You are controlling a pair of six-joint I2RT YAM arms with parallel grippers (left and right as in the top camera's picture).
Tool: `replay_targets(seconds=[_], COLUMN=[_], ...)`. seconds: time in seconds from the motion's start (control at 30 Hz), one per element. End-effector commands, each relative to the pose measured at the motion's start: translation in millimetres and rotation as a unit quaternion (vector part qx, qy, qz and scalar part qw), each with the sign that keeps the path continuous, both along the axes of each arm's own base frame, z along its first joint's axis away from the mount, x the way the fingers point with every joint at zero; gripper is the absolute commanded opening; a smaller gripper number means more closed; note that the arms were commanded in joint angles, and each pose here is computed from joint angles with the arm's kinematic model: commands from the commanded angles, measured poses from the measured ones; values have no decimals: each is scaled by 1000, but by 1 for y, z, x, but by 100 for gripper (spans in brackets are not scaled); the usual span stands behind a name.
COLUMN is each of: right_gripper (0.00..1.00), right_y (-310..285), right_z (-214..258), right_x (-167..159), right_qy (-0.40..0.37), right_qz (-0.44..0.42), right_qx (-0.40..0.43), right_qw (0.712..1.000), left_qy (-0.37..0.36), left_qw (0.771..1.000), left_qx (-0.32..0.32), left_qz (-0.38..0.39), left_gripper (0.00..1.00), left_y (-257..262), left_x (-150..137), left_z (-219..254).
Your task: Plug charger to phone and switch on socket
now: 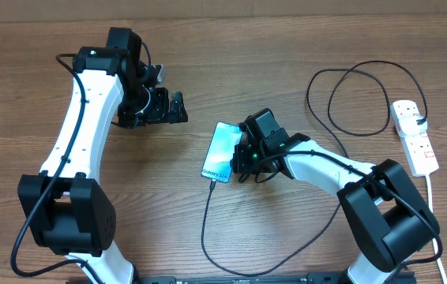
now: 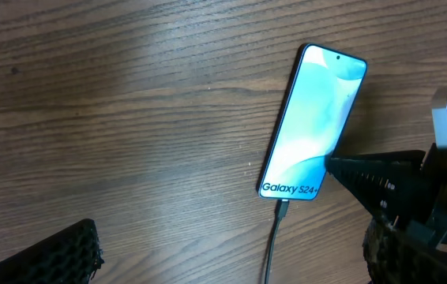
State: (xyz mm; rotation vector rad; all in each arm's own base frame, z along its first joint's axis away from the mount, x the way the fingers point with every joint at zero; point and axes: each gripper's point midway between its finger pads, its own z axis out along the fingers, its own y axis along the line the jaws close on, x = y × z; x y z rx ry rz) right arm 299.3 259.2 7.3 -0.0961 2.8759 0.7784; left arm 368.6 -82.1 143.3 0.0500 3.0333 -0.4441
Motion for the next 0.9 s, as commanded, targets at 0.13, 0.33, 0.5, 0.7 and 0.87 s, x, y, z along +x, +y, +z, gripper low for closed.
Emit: replay_targets(seconds=[0.13,0.33,0.5,0.7,0.87], right_gripper=[4,4,4,4,4], right_y=[-19,-50,-77,-76,-76], right_z=[29,85,140,151,123], right_x=[23,50,62,63,63], right_qy=[12,-16,-41,-44,-23], right_qz=[-34,-79,-101,-103,-130], right_qx=[-14,-55,-96,-95,-92], right_qw=[999,995,989,989,987], left_qy=[-5,-5,-5,-5,-6], left_qw=[1000,1000,1000,1000,1000], left_qx=[2,2,2,2,2], left_qz=[4,4,4,4,4], left_gripper=[100,100,100,100,100], left_y=[1,1,1,1,1], left_x=[0,0,0,0,0], left_z=[4,4,4,4,4])
